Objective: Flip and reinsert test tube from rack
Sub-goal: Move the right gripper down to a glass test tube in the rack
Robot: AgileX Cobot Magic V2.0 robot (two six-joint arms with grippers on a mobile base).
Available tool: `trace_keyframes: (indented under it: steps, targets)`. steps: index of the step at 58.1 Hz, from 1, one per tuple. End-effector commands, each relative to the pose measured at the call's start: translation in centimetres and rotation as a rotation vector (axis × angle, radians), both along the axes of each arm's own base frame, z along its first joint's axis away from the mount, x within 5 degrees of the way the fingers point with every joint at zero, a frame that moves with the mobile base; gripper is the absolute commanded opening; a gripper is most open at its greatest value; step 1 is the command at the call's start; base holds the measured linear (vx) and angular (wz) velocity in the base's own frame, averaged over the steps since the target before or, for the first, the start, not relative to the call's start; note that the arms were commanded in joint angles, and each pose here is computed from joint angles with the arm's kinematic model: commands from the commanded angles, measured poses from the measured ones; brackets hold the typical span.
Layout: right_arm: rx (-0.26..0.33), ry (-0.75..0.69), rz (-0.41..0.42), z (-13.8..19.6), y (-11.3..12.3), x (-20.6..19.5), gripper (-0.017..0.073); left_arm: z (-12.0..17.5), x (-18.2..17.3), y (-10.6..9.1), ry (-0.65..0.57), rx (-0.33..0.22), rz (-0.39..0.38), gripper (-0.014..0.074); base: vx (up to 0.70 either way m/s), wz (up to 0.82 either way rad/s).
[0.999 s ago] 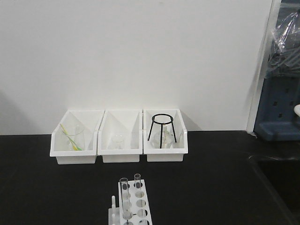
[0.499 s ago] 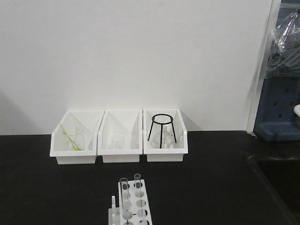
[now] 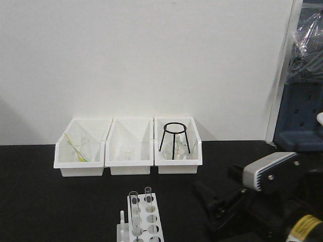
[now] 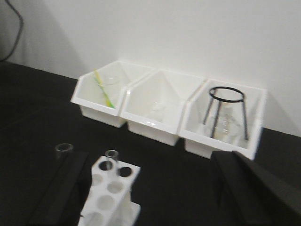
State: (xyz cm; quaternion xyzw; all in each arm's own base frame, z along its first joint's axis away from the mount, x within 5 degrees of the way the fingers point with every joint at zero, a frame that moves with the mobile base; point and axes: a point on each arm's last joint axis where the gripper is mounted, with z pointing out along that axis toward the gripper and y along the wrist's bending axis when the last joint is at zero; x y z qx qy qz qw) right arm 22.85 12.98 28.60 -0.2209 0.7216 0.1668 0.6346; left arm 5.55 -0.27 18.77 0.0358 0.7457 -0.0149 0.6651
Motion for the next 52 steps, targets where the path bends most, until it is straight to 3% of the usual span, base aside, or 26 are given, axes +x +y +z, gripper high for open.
trace_keyframes:
  steps: [1,9,16,35,52]
  targets:
    - [0.093,-0.15,0.087,1.3,2.2,0.4,0.0554,0.9,0.0,-0.1,-0.085,-0.023,-0.013,-0.0007,0.0,0.0]
    - [0.063,-0.12,0.159,-1.0,4.8,1.4,0.0554,0.9,0.0,-0.1,-0.085,-0.023,-0.013,-0.0007,0.0,0.0]
    - [0.072,-0.111,0.195,-2.7,6.6,2.4,0.055,0.9,0.0,-0.1,-0.085,-0.023,-0.013,-0.0007,0.0,0.0]
    - [0.096,-0.07,0.224,-5.1,8.7,4.9,0.0522,0.9,0.0,-0.1,-0.085,-0.023,-0.013,-0.0007,0.0,0.0]
    - [0.072,-0.078,0.256,-6.3,10.5,7.0,0.0509,0.9,0.0,-0.1,-0.085,-0.023,-0.013,-0.0007,0.0,0.0]
